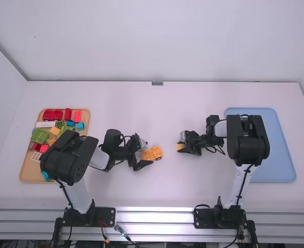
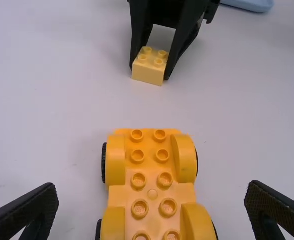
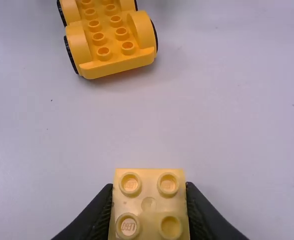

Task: Assemble lego blocks to make yellow taxi

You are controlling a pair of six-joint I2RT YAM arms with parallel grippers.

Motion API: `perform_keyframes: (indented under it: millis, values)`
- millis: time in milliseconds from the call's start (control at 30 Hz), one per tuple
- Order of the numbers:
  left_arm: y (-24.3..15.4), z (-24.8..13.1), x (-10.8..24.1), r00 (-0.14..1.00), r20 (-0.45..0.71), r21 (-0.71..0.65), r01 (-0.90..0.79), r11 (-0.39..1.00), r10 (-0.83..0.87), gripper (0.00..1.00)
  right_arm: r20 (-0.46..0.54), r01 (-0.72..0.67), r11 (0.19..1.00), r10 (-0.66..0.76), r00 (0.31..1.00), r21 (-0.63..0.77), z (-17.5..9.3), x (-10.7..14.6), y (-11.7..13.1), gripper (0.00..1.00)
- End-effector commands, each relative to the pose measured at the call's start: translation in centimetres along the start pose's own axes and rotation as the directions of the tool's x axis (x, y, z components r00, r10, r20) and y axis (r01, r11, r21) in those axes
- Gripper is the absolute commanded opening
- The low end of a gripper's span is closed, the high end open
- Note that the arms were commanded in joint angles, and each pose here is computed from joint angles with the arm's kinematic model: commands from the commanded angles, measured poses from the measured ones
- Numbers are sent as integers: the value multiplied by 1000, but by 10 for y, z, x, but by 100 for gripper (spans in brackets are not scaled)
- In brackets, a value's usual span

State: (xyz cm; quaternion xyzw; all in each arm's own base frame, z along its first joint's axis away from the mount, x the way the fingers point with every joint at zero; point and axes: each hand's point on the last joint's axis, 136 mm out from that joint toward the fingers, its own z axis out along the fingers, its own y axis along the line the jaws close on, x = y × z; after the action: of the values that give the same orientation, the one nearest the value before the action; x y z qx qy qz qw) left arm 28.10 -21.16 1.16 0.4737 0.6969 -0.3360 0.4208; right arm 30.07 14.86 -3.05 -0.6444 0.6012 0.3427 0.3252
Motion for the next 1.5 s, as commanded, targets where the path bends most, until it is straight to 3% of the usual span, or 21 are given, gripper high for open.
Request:
perform_keyframes:
  millis: [0, 367, 500, 600, 633, 733, 1000, 1200, 1467]
  values:
    - [2, 6, 6, 999, -44, -34, -14, 999, 12, 100, -26, -30, 999, 30, 999, -16, 2, 11, 7, 29]
    - [9, 11, 22, 993, -119, -96, -13, 995, 1, 100, -16, -57, 995, 56, 998, -85, -8, -18, 5, 23]
    - [9, 14, 28, 992, -128, -89, -2, 996, -10, 98, -4, -8, 990, 8, 1000, -140, -12, -32, 8, 28]
    - [6, 19, 25, 993, -115, -52, -17, 998, 11, 88, 9, -8, 987, 10, 1000, -163, -12, -44, 7, 30]
    - [4, 19, 24, 993, -110, -36, -35, 999, 31, 78, 16, -3, 986, 5, 1000, -165, -12, -49, 5, 30]
    - [6, 19, 22, 994, -104, -38, -50, 998, 46, 64, 22, 12, 986, -8, 1000, -169, -11, -56, 1, 30]
    - [7, 18, 24, 974, -111, -26, -204, 979, 200, 50, 51, -80, 991, 86, 995, -103, -8, -68, -26, 30]
    - [18, 21, 16, 970, -110, -31, -222, 975, 217, 41, 42, -161, 983, 165, 985, -89, 0, -73, -34, 30]
    - [25, 31, 8, 957, -159, 69, -234, 970, 242, 39, 20, -53, 993, 56, 998, -105, 9, -99, -28, 29]
